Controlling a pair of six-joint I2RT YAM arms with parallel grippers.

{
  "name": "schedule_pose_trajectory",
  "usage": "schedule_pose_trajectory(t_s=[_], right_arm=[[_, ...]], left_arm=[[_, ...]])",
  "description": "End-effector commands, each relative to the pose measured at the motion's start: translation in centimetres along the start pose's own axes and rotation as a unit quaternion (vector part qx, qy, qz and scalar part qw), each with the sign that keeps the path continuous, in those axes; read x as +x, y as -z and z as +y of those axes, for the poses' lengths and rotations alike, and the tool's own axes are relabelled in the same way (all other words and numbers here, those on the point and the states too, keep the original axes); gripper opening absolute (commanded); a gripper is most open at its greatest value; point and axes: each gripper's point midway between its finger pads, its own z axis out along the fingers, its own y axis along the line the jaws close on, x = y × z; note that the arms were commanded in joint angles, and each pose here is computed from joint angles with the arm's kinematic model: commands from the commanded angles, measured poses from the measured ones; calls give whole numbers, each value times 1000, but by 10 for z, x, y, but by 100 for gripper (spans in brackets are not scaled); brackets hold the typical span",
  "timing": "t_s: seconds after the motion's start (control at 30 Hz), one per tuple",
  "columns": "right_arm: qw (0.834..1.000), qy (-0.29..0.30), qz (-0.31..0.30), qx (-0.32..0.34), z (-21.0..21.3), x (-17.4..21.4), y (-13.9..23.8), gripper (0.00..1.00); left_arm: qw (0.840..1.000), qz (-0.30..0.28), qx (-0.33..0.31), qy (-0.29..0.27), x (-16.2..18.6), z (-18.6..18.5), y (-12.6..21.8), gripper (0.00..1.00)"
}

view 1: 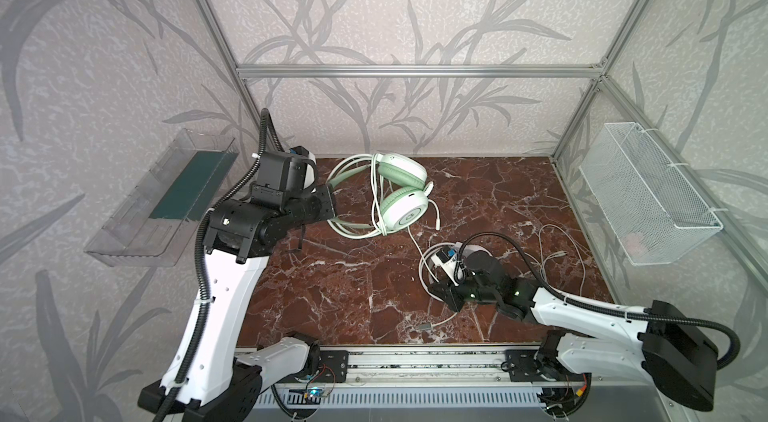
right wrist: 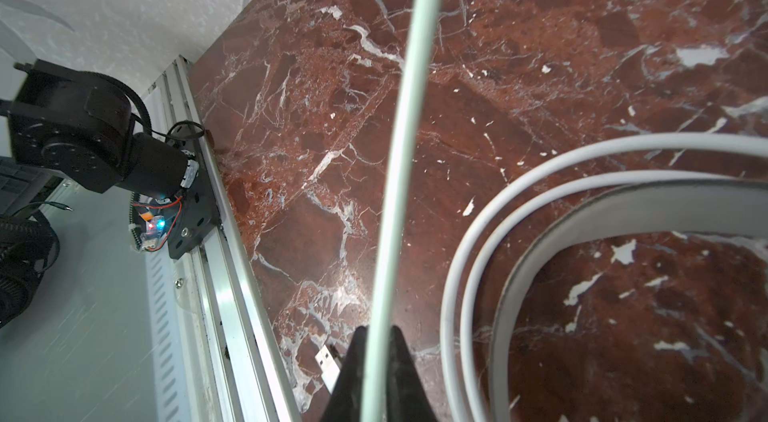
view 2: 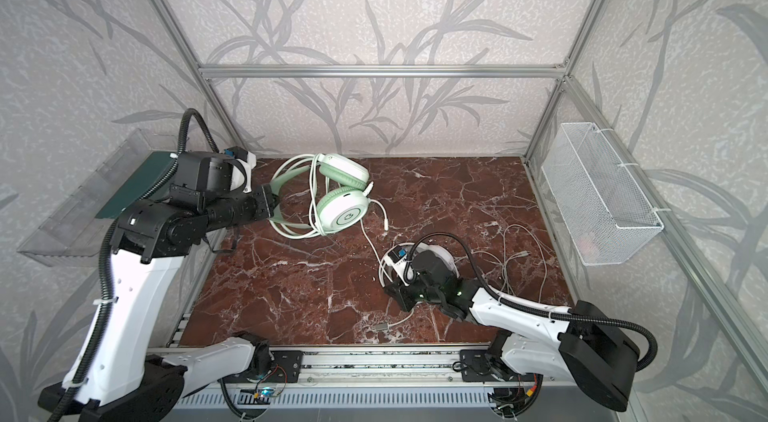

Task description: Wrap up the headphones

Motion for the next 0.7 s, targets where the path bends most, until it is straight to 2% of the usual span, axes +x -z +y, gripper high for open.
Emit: schedule_pose_trajectory(t_s=[0.0, 0.1, 0.4, 0.6, 0.67], right_arm=[[999, 42, 4, 22, 11, -7, 5, 6], [996, 82, 19, 12, 32, -5, 5, 0], [988, 146, 55, -12, 66, 10, 10, 0], [980, 190, 56, -29, 91, 5, 28, 0], [976, 207, 53, -32, 98, 2, 34, 0]], left_arm=[[997, -49, 24, 48, -27, -7, 1, 0], [996, -57, 11, 72, -34, 3, -6, 0], [983, -55, 9, 173, -50, 32, -46, 0], [978, -68, -40, 195, -54, 60, -68, 0], [976, -65, -37, 205, -53, 63, -74, 0]])
